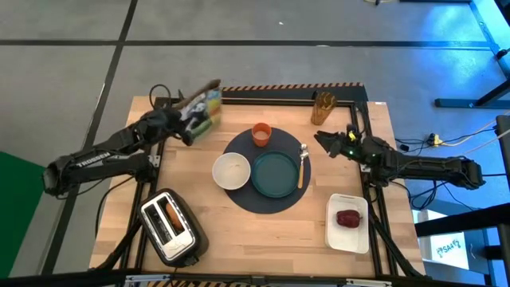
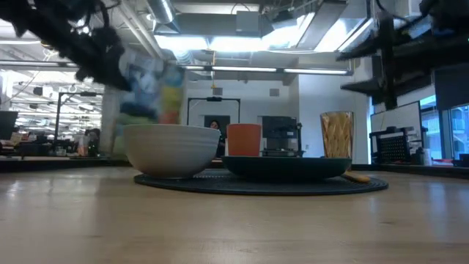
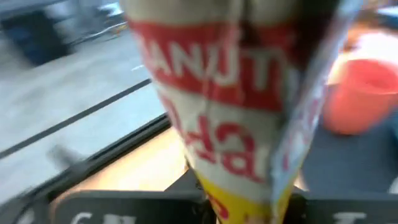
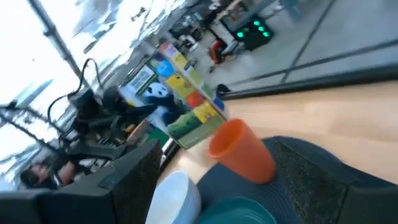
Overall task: Arrange a breakfast setting
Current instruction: Pour the cereal from the cereal box into the bowl
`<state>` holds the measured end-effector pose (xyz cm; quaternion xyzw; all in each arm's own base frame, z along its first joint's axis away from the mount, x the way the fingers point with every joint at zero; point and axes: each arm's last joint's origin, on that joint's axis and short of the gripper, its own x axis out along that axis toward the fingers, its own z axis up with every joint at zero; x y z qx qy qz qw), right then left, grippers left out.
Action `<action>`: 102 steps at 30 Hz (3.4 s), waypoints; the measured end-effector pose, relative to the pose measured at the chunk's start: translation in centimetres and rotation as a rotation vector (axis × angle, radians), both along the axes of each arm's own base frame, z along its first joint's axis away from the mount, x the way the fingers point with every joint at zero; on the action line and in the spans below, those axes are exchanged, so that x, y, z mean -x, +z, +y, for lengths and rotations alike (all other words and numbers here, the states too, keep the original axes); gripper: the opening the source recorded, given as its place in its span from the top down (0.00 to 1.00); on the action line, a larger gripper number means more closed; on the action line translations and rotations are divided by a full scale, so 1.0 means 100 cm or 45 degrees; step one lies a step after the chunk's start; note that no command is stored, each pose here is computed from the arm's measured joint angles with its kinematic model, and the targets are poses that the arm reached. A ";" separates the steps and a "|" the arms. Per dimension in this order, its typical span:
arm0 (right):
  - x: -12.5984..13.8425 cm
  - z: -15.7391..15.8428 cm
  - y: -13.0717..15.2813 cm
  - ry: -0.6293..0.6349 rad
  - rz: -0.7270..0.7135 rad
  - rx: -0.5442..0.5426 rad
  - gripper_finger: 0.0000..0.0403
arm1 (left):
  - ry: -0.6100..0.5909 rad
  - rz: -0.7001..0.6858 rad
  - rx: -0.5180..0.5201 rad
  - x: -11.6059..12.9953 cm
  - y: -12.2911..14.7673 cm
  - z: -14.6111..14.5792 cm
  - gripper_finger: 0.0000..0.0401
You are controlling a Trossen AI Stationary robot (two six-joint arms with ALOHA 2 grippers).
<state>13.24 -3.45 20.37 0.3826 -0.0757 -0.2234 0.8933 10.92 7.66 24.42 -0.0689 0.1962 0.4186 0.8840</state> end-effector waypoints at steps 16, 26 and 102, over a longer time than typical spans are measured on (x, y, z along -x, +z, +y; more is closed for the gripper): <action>-0.102 -0.015 0.144 0.270 0.290 0.623 0.26 | -0.714 -0.265 -0.185 -0.040 0.135 -0.011 1.00; -0.140 -0.019 0.188 0.425 0.362 0.790 0.26 | -0.903 -0.181 -0.217 -0.092 0.156 -0.009 1.00; -0.134 -0.044 0.227 0.660 -0.238 0.971 1.00 | -0.977 -0.472 -0.097 -0.164 0.150 -0.007 0.23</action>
